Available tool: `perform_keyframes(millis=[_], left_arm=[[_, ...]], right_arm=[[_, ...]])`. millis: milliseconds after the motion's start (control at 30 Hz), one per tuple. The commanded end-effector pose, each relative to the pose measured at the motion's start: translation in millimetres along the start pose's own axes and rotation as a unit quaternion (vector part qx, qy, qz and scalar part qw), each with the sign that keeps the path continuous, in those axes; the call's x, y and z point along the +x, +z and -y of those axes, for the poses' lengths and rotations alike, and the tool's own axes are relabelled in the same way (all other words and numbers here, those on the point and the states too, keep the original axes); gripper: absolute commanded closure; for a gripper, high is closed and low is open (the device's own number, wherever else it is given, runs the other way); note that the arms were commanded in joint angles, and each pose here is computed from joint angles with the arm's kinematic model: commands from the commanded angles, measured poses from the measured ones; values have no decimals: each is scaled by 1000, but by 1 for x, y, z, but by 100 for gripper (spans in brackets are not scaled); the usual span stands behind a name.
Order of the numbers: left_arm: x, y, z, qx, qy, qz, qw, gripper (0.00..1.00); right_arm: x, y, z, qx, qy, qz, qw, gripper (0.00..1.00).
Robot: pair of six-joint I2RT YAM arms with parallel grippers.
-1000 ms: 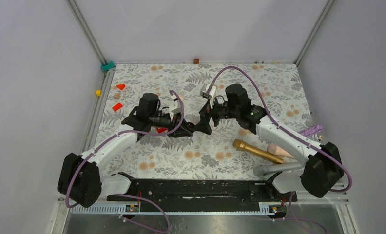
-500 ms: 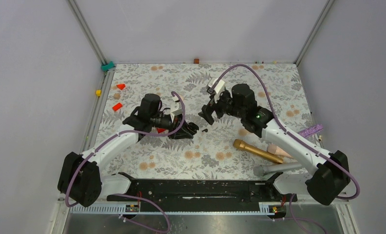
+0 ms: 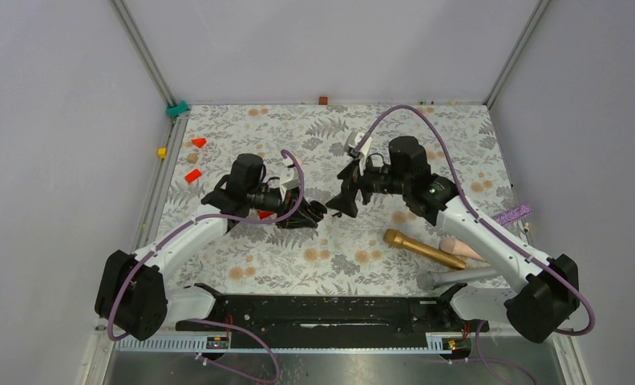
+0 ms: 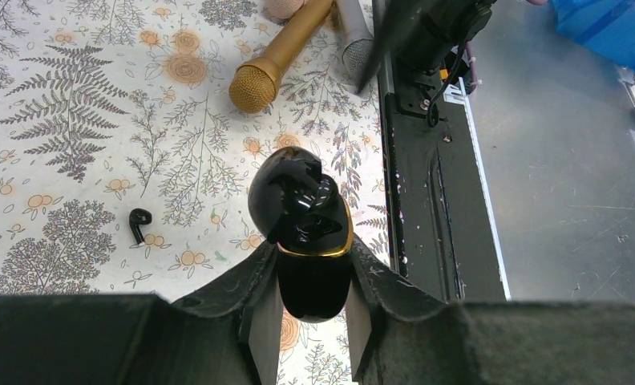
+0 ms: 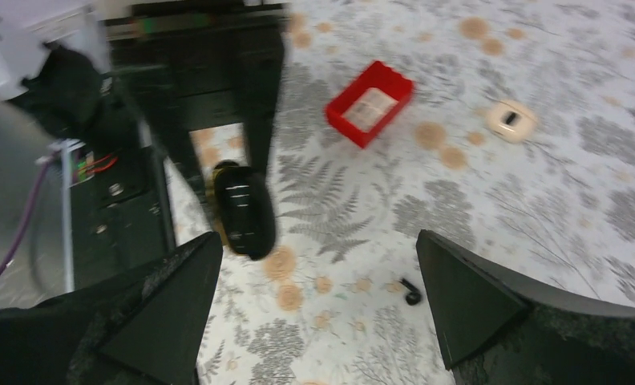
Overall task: Insert the wireless bluetooth earbuds into the charging case
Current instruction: Open the charging case.
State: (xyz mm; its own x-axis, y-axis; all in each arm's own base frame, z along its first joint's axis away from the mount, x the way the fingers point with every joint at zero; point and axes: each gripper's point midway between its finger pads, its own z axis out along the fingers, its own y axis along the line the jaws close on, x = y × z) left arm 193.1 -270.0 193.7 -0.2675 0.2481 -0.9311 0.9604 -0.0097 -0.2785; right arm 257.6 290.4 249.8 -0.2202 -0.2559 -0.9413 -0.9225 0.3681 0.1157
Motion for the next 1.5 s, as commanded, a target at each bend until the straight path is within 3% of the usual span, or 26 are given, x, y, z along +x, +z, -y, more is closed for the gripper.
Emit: perform_keyframes(millis=[0, 667, 1200, 1467], left_arm=[[-26, -2, 5, 15, 46, 21, 999, 100], [-27, -3, 7, 17, 48, 23, 998, 100], [-25, -2, 6, 16, 46, 21, 999, 100], [-25, -2, 5, 14, 49, 21, 998, 100]], right_arm=[[4, 1, -57, -128, -38, -4, 991, 1], [6, 24, -16, -1, -39, -15, 999, 0], [-4, 17, -9, 25, -55, -5, 998, 1], [-14, 5, -36, -34, -54, 3, 998, 1]])
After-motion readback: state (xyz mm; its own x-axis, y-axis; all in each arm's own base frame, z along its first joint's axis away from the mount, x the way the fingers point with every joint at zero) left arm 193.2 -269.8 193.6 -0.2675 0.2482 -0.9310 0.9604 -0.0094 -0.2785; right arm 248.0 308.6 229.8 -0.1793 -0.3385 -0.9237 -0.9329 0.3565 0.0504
